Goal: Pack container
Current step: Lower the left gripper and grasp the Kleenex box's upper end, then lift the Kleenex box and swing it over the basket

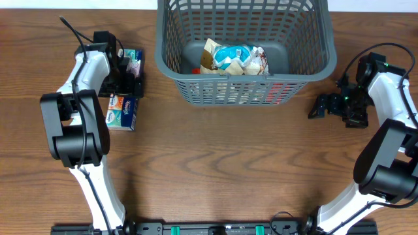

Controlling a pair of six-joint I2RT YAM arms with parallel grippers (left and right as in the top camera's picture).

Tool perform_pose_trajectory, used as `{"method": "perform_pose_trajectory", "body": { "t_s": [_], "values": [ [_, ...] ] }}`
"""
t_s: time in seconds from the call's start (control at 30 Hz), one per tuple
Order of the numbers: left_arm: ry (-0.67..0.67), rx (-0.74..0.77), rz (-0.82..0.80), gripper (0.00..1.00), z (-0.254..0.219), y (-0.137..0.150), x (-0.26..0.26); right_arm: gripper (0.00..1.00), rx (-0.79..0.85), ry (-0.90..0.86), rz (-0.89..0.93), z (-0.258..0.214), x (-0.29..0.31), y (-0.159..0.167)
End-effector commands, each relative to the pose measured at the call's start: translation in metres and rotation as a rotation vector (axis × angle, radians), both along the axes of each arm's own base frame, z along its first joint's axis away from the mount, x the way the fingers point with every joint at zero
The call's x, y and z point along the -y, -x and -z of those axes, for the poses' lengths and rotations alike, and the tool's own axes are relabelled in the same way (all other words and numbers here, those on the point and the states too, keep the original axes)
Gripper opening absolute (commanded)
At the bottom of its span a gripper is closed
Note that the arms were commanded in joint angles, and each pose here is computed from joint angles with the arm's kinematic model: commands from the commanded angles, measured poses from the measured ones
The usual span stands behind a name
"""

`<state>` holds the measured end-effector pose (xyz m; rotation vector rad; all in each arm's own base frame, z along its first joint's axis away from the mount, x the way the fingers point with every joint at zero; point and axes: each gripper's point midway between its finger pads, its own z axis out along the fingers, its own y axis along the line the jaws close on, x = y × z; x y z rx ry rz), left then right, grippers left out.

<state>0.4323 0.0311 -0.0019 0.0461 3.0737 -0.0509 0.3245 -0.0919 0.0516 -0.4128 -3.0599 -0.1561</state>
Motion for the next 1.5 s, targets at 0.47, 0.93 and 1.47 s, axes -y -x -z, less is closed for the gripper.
{"method": "perform_pose_trajectory", "body": {
  "t_s": [0.47, 0.93, 1.47],
  "values": [
    [0.063, -0.057, -0.06, 0.4, 0.009, 0.01, 0.01, 0.99, -0.002, 0.007, -0.021, 0.0, -0.002, 0.0],
    [0.041, 0.34, -0.058, 0.19, -0.14, -0.026, 0.007, 0.99, 0.001, 0.011, -0.022, 0.0, -0.001, -0.001],
    [0.008, 1.087, 0.263, 0.06, -0.388, -0.007, 0.09, 0.99, 0.084, 0.04, -0.019, 0.001, 0.007, -0.021]
  ]
}}
